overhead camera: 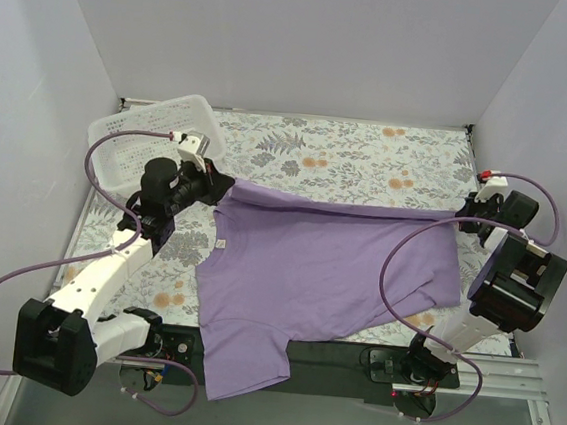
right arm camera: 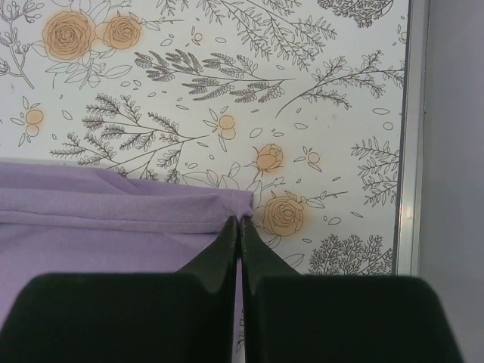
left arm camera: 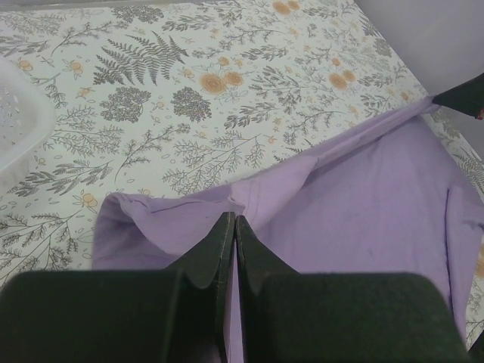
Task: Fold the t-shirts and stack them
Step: Fold the tshirt
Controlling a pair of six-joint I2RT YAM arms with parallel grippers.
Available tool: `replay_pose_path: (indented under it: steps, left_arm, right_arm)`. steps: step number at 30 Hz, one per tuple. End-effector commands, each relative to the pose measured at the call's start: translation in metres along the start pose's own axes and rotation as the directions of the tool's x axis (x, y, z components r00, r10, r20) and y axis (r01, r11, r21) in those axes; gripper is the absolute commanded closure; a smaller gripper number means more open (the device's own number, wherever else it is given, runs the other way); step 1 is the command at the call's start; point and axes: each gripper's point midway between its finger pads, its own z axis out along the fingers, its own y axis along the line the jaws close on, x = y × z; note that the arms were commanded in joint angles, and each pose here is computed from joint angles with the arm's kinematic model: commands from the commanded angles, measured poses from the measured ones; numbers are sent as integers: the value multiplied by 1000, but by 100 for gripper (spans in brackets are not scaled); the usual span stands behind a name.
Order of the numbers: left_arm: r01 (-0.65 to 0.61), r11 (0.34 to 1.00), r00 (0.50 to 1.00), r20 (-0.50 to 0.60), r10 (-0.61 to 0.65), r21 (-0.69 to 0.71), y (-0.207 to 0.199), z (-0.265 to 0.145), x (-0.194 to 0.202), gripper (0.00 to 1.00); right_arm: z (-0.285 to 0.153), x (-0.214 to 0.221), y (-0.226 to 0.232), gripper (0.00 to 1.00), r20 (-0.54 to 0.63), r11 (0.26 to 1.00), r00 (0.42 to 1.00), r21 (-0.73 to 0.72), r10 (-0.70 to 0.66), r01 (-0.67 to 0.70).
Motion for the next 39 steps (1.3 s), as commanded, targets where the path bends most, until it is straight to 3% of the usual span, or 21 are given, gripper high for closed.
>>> replay_pose_path:
  steps: [1,39]
  left_arm:
    - [-3,1000,1000,26,4,-17,1,-7,-6,100]
    - [43,999,999,-31,-43,-17,2,-13,22,100]
  right_arm:
    - [-12,-16,0,99,54,999,997,1,-50,50]
    - [-15,8,1,99,24,999,999,-18,-47,47]
